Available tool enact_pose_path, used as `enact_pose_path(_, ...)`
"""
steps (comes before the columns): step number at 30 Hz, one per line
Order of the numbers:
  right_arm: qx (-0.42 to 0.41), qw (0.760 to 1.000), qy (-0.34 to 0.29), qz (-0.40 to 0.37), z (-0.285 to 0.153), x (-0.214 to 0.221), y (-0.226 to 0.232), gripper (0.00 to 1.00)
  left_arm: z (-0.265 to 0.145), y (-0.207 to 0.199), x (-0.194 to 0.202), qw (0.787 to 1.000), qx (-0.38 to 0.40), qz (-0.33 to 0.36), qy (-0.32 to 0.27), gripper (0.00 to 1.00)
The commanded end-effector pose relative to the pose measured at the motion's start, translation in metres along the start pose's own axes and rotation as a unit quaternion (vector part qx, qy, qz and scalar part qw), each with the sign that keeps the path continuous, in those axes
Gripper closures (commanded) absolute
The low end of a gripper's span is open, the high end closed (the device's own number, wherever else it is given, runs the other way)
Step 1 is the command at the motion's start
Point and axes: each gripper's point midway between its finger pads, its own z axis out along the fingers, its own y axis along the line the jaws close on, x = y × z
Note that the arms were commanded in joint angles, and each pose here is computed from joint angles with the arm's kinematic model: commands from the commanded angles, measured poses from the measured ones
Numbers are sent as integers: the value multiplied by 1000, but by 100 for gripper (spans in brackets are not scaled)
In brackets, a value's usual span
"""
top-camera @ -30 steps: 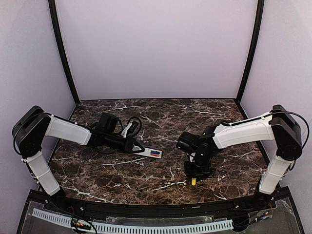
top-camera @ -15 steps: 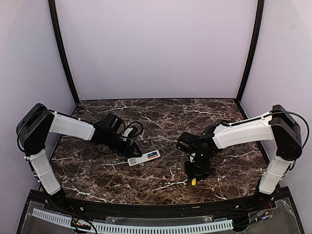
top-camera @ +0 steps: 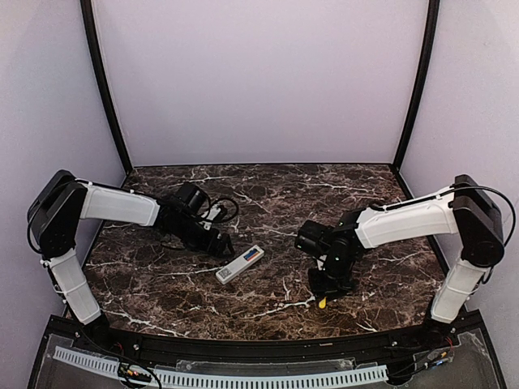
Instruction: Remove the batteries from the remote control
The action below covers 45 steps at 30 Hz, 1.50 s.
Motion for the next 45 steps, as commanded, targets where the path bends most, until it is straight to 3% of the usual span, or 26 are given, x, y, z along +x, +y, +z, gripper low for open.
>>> enact_pose_path(1, 18, 1000, -2, -1, 8, 5, -11, 73, -22, 4, -8, 999, -39, 17, -7, 8)
enact_pose_path(7, 20, 1000, -6, -7, 9, 4, -13, 85, -35, -7, -27, 999, -30, 31, -27, 10)
enact_pose_path(15, 24, 997, -56, -41, -9, -15, -8, 100, -48, -18, -43, 998, -19, 43, -49, 12)
enact_pose_path(24, 8, 987, -125, -102, -39, -45, 11, 100, -66, -37, -53, 996, 15, 50, -77, 15)
enact_pose_path(29, -6, 975, -182, -131, -62, -68, 23, 100, -76, -64, -63, 990, 84, 48, -99, 17)
enact_pose_path(45, -81, 902, -325, -272, -132, -103, 75, 100, -99, -137, -101, 944, 300, 24, -137, 34)
